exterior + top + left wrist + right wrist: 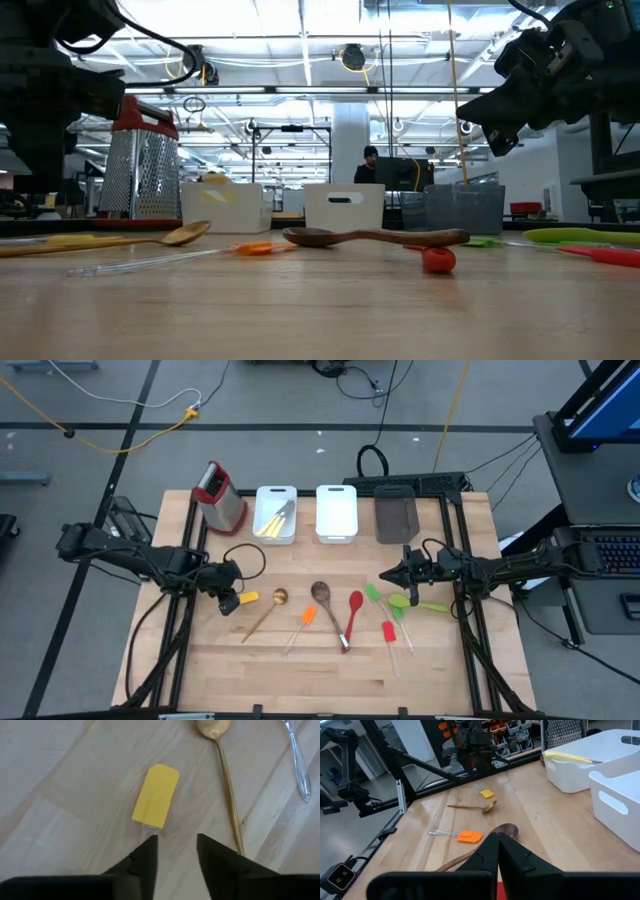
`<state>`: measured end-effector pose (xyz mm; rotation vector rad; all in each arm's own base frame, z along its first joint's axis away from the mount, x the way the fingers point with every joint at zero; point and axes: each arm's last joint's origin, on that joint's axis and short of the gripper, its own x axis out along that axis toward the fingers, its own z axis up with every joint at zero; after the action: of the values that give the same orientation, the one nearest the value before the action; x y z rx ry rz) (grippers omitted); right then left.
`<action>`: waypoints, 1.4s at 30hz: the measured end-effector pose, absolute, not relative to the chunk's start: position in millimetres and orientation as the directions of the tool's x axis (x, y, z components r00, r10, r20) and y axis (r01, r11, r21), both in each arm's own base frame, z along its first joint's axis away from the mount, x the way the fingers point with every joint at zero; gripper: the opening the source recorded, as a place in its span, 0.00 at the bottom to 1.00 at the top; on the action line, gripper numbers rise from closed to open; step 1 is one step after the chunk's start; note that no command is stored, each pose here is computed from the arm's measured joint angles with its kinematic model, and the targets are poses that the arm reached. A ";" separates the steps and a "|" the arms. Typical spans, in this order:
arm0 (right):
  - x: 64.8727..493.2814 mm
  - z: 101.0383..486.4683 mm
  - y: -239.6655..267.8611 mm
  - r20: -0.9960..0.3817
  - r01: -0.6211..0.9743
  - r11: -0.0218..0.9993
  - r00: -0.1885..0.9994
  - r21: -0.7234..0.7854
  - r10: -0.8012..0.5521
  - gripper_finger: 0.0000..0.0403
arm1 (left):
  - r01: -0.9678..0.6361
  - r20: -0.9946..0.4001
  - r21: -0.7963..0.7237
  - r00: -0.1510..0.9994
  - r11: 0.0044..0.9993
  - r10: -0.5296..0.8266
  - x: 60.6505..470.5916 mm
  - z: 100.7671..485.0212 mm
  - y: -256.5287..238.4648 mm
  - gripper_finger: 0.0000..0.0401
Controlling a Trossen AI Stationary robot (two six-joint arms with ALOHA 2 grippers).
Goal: Pick & Place Kitchen Items
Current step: Put the yellow spatula into the black bin
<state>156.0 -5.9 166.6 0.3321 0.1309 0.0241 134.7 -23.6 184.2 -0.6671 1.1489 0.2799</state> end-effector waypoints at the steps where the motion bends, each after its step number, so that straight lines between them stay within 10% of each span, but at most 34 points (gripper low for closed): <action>1: 156.0 166.5 -5.9 -0.125 -0.003 0.947 0.991 0.320 0.045 0.00 | -0.533 -0.908 -0.342 0.400 0.774 -0.126 135.6 183.6 -23.8 0.39; 11: 156.0 166.9 -5.8 -0.121 -0.009 0.952 0.991 0.307 0.048 0.00 | -0.578 -0.928 -0.337 0.337 0.743 -0.159 137.9 177.5 -25.4 0.56; 42: 156.1 167.0 -5.8 -0.121 -0.010 0.952 0.991 0.307 0.049 0.00 | -0.536 -0.971 -0.234 0.177 0.811 -0.163 158.6 148.3 -33.6 0.56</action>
<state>156.1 -5.8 167.0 0.3106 0.1284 0.0301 158.6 -33.6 148.3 -0.6164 1.3909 0.2891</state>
